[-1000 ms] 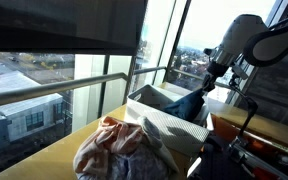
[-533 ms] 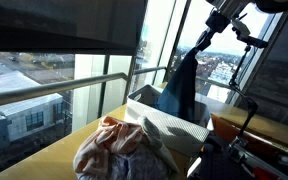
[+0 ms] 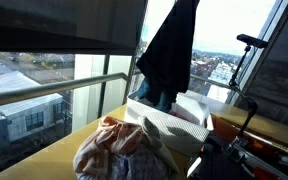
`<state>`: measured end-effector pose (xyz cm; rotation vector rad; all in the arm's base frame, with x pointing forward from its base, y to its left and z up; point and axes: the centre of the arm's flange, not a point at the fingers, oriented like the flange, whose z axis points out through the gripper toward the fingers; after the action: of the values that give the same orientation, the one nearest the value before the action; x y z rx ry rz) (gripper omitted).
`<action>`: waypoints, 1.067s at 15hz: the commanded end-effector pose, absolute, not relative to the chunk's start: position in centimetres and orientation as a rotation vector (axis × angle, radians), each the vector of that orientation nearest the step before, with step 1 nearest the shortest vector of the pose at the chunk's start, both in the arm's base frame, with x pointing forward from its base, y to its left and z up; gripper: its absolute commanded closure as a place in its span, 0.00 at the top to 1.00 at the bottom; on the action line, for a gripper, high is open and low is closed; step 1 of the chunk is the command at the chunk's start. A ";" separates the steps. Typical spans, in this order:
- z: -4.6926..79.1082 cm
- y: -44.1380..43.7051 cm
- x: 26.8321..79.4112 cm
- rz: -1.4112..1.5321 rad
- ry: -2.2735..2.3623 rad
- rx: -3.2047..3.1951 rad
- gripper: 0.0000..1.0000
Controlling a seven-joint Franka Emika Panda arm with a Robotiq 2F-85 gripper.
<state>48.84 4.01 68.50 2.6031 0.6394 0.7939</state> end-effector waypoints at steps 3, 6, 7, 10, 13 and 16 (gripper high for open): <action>76.1 15.8 47.1 0.840 0.752 2.536 0.01; 74.6 18.9 46.3 0.809 0.809 2.522 0.01; 72.2 19.5 46.5 0.778 0.826 2.527 0.01; 66.6 20.3 46.8 0.680 0.874 2.574 0.01; 59.9 21.5 46.4 0.540 0.924 2.628 0.01; 53.7 23.6 44.9 0.408 0.979 2.650 0.01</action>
<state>46.76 22.06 58.10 2.6317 0.9424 0.4579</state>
